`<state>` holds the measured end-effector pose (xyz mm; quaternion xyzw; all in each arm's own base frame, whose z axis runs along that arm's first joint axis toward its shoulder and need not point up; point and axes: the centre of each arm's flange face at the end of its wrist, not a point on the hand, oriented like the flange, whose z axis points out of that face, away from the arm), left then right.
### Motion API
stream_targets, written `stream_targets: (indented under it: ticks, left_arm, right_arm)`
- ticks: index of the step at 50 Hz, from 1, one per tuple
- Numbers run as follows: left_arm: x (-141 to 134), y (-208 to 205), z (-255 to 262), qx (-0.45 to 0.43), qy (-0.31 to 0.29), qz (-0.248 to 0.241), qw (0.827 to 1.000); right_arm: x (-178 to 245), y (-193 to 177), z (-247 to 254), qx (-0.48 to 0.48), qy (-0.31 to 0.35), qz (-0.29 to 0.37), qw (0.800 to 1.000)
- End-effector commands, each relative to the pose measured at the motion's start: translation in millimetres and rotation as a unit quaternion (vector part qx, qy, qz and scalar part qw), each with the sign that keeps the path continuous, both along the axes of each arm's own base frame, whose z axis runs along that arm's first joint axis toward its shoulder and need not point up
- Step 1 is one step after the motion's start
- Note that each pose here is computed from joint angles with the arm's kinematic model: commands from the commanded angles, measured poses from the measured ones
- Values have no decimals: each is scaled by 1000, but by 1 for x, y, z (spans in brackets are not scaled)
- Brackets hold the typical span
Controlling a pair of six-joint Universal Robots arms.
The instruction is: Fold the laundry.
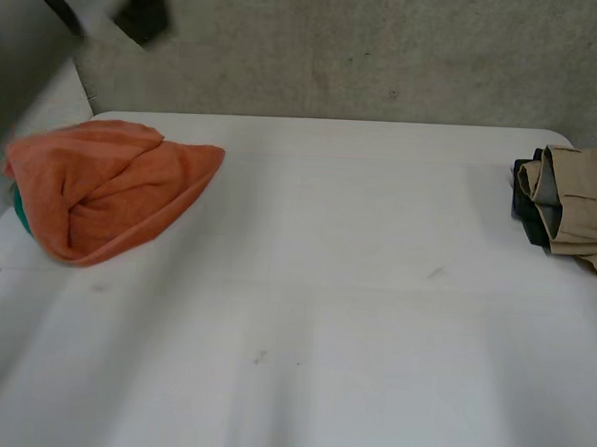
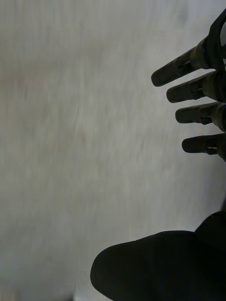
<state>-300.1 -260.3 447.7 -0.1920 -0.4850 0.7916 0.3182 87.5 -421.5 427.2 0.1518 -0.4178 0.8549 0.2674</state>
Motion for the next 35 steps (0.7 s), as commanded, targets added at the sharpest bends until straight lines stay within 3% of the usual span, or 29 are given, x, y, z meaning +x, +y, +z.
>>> stream_targets:
  ticks: [1, 4, 8, 9, 13, 17, 25, 35]
  left_arm:
    - [81, -69, -10, 21, -5, 174, 985]
    - [93, -91, -36, 38, -54, 214, 974]
    - [105, -129, -94, 60, -161, 275, 946]
    - [109, -145, -123, 74, -205, 294, 931]
    - [121, -178, -182, 94, -279, 319, 901]
    - [140, -214, -238, 95, -309, 341, 883]
    - [141, -254, -314, 58, -310, 333, 889]
    - [128, -260, -319, 25, -305, 313, 899]
  right_arm:
    - [107, 59, -50, 47, 48, 190, 980]
    - [133, 81, -87, 109, 47, 230, 966]
    - [148, 102, -134, 190, 49, 251, 948]
    - [149, 105, -141, 203, 49, 253, 945]
    - [154, 116, -181, 261, 61, 257, 929]
    - [158, 124, -211, 299, 83, 256, 915]
    - [153, 133, -236, 333, 104, 245, 905]
    - [147, 142, -253, 360, 103, 242, 895]
